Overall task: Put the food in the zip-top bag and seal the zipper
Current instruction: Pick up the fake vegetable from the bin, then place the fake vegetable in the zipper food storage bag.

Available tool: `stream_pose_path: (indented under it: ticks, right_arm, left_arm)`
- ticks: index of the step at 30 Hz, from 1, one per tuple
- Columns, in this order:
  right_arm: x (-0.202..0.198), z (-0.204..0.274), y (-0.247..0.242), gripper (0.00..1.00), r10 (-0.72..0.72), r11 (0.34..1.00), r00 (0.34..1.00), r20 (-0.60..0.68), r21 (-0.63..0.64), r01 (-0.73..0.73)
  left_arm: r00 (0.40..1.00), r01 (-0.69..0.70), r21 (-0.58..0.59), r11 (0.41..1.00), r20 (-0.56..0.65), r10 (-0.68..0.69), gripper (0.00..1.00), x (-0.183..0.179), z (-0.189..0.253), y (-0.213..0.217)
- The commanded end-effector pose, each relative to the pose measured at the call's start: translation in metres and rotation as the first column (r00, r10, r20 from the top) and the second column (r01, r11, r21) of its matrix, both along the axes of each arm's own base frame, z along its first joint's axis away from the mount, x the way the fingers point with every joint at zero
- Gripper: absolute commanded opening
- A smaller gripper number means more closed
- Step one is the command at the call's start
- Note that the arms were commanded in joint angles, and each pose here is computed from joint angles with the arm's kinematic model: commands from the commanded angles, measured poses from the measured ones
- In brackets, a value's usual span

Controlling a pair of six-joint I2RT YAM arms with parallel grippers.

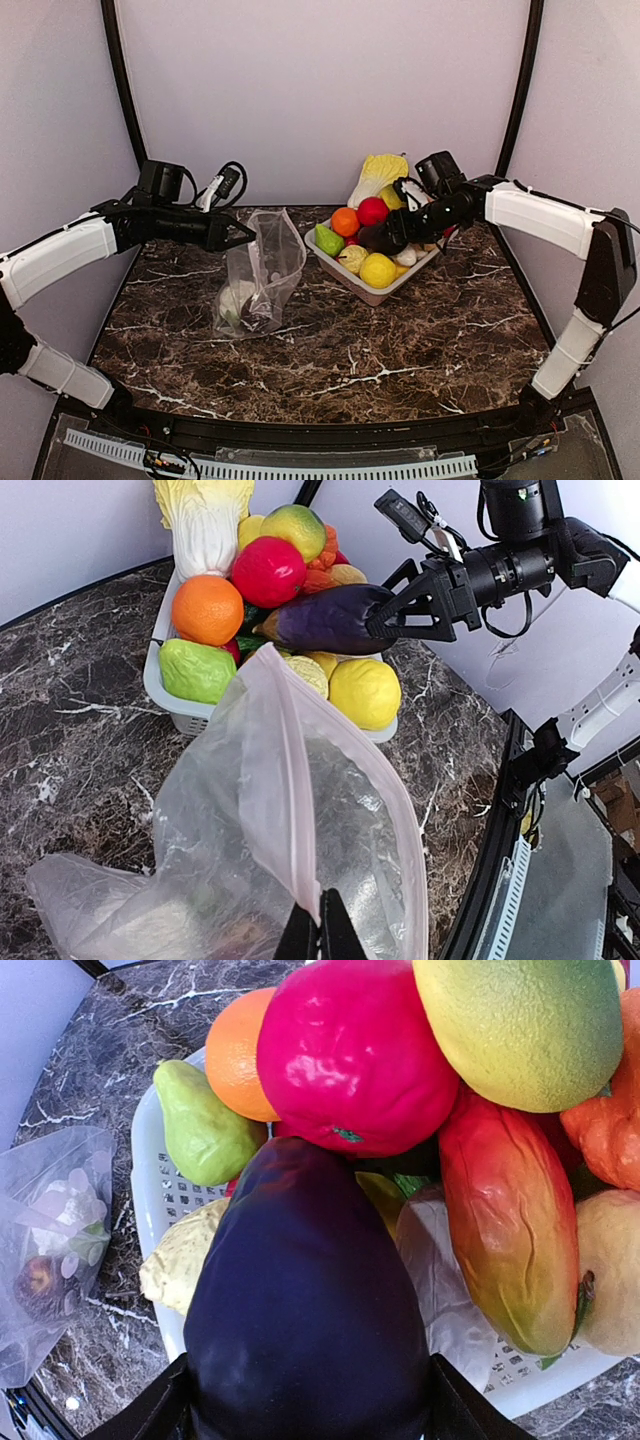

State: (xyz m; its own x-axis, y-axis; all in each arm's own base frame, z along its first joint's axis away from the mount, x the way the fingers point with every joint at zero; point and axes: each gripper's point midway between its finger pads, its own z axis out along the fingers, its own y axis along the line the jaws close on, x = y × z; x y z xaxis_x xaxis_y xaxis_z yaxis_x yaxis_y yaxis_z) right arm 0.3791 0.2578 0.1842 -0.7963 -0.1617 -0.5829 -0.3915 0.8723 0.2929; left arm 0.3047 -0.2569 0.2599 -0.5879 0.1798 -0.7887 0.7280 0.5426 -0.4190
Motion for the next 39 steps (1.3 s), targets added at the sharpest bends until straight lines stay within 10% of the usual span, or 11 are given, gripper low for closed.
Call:
stream_pose_path:
  ticks: [1, 39]
  right_arm:
    - [-0.018, 0.021, -0.002, 0.65, 0.041, 0.999, 0.998, 0.044, 0.019, -0.042]
    - [-0.11, 0.161, 0.034, 0.64, 0.322, 0.882, 0.879, 0.352, 0.227, -0.414]
  left_arm:
    - [0.999, 0.013, -0.04, 0.999, 0.034, -0.012, 0.01, -0.008, 0.014, 0.001]
    - [1.0, 0.011, 0.031, 0.999, 0.025, -0.012, 0.01, -0.009, -0.004, 0.007]
